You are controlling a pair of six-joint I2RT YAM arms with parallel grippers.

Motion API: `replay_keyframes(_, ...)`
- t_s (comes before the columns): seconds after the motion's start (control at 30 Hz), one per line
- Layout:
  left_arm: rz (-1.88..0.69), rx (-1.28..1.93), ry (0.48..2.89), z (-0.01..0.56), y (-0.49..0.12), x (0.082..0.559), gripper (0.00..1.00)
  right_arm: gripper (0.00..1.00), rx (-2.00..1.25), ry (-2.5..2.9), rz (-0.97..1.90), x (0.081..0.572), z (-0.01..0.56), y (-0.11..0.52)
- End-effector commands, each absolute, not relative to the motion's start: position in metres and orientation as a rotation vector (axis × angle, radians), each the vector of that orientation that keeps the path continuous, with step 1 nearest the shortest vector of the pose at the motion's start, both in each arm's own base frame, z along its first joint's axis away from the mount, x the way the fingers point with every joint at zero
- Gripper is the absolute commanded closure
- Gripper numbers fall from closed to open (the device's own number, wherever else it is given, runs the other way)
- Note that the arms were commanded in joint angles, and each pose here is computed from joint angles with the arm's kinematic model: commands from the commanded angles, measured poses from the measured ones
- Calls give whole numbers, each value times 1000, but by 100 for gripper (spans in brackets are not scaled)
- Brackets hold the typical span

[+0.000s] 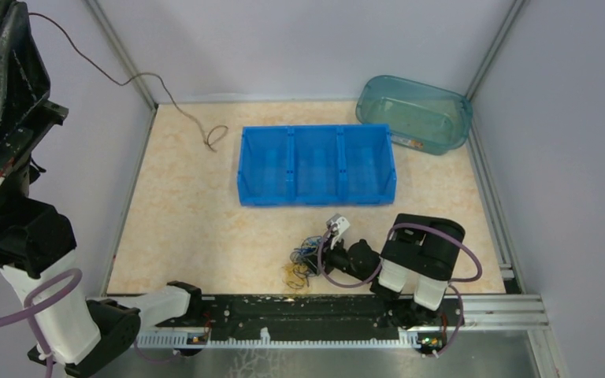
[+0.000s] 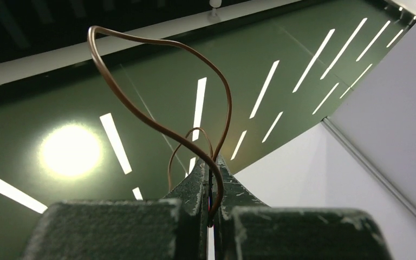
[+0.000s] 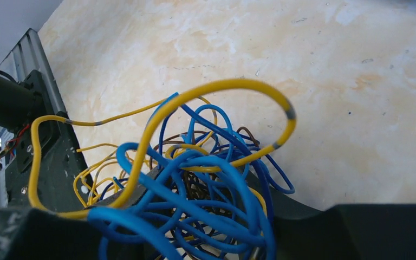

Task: Untangle the cables

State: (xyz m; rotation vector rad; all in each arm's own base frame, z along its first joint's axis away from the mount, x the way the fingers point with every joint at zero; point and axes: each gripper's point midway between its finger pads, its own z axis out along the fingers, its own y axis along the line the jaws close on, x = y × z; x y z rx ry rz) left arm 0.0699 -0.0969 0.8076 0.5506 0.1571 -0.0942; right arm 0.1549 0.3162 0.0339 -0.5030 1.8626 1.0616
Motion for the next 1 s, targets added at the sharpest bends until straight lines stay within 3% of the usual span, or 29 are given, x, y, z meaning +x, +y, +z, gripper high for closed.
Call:
replay_keyframes(0.0, -106, 593, 216, 797, -105, 87, 100, 55, -439, 1797, 1113, 154, 54, 314)
replay_keyframes(0.5, -367, 709, 918, 583, -163, 271, 100, 35, -557, 1773, 980, 163, 129, 313)
replay_keyframes(0.97, -329, 778, 1170, 456, -183, 369, 100, 34, -491, 1869, 851, 173, 151, 293)
